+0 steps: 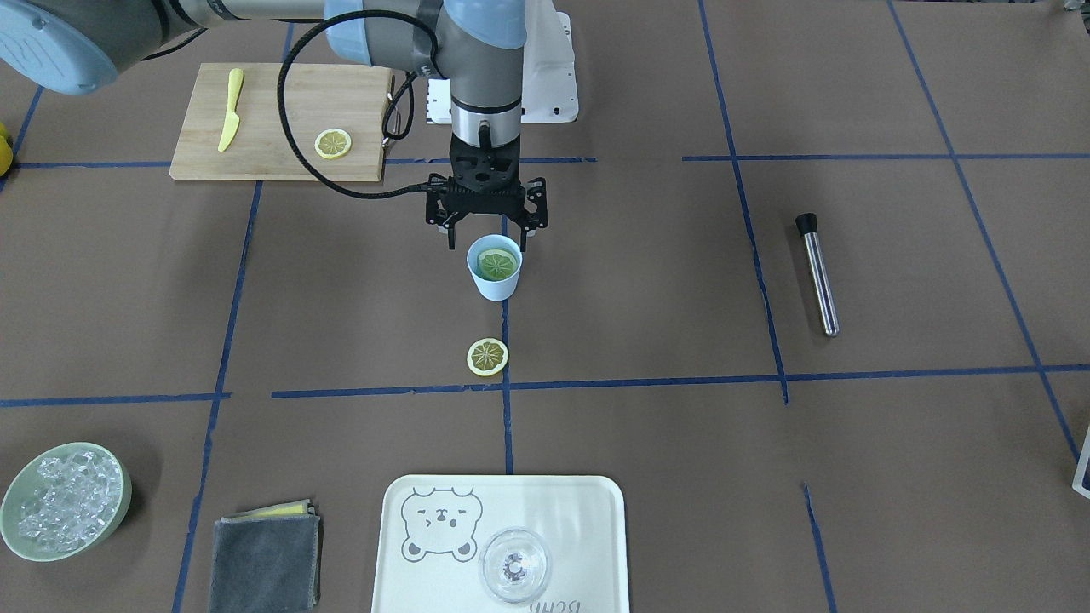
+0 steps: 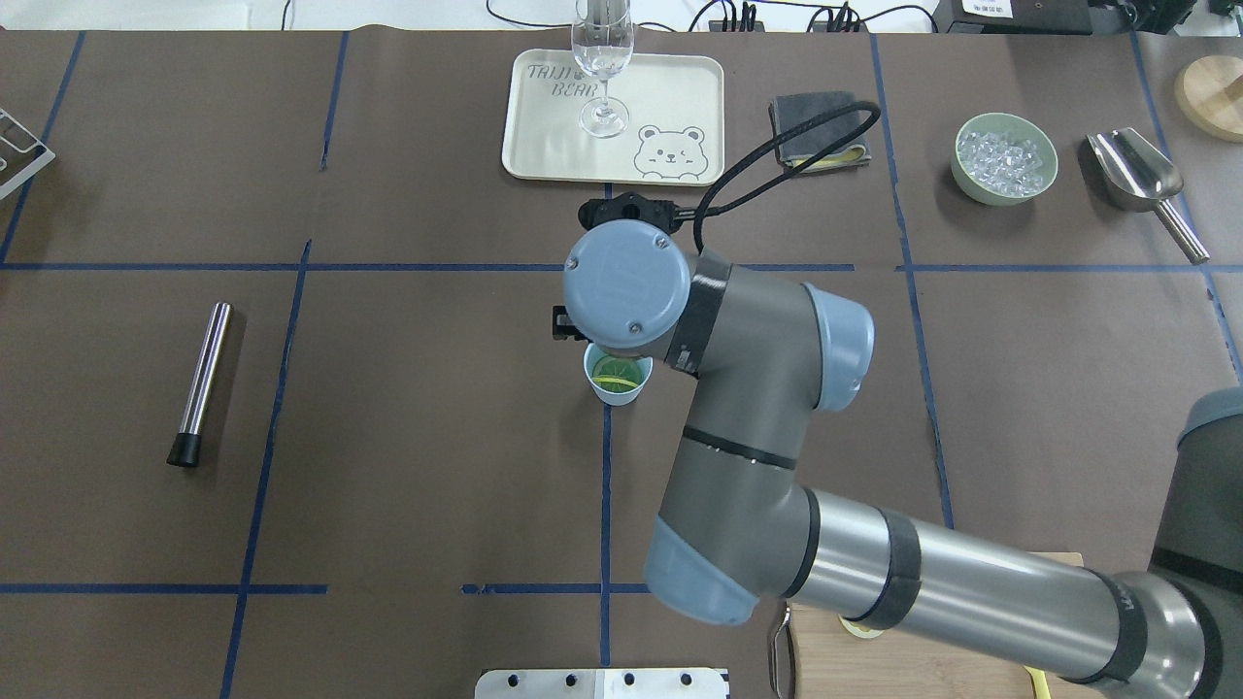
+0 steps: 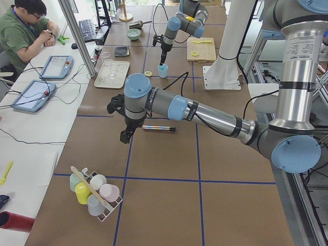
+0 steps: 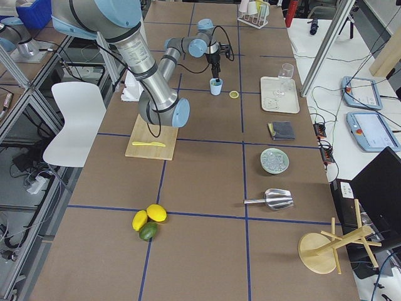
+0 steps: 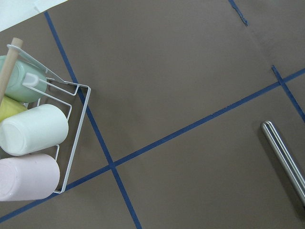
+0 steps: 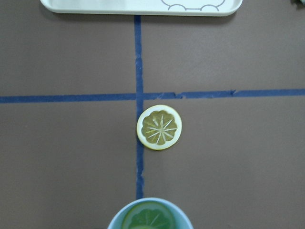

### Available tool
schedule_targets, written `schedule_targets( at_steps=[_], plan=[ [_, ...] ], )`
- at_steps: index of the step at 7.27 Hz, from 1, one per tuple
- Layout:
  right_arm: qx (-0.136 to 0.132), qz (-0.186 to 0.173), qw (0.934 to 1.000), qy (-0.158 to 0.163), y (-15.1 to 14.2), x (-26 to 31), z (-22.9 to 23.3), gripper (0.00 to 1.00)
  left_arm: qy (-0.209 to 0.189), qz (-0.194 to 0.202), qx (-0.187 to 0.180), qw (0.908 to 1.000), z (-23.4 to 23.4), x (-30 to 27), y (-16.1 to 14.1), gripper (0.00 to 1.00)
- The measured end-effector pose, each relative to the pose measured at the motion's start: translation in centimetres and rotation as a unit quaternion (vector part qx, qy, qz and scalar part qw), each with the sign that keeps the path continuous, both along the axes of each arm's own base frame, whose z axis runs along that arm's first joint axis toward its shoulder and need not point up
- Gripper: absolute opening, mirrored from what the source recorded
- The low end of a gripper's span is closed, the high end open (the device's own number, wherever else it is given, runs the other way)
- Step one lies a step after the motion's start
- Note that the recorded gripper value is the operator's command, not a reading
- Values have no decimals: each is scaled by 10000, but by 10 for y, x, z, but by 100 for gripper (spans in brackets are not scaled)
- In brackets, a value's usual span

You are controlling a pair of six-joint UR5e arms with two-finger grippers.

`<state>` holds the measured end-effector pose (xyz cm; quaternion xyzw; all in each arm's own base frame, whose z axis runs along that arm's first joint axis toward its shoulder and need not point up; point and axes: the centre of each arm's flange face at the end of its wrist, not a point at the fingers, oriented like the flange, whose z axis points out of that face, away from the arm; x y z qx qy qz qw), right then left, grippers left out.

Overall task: Squeeze lemon into cup
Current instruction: 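Lower the right gripper and release the lemon slices into the blue cup, then withdraw the right arm away from the cup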

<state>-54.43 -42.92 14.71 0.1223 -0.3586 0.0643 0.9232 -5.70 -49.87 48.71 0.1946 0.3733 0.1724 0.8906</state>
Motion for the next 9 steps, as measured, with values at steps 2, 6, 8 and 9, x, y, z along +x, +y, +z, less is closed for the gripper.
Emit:
schedule_targets(
  at_steps=[2, 6, 8, 9],
  plan=[
    [158, -592, 9981, 59, -55, 81, 35, 100, 10, -9, 380, 9993, -11, 0, -4, 100],
    [525, -1623, 9850, 250, -152, 280, 148, 100, 521, 17, 1699, 9841, -31, 10, -16, 100],
    [629, -2135, 9738, 466, -171, 387, 244, 100, 960, -171, 1287, 9869, -30, 43, -11, 100],
    [495, -2147, 9739, 551, -164, 438, 294, 100, 1066, -389, 808, 9903, -29, 72, -12, 100]
  ],
)
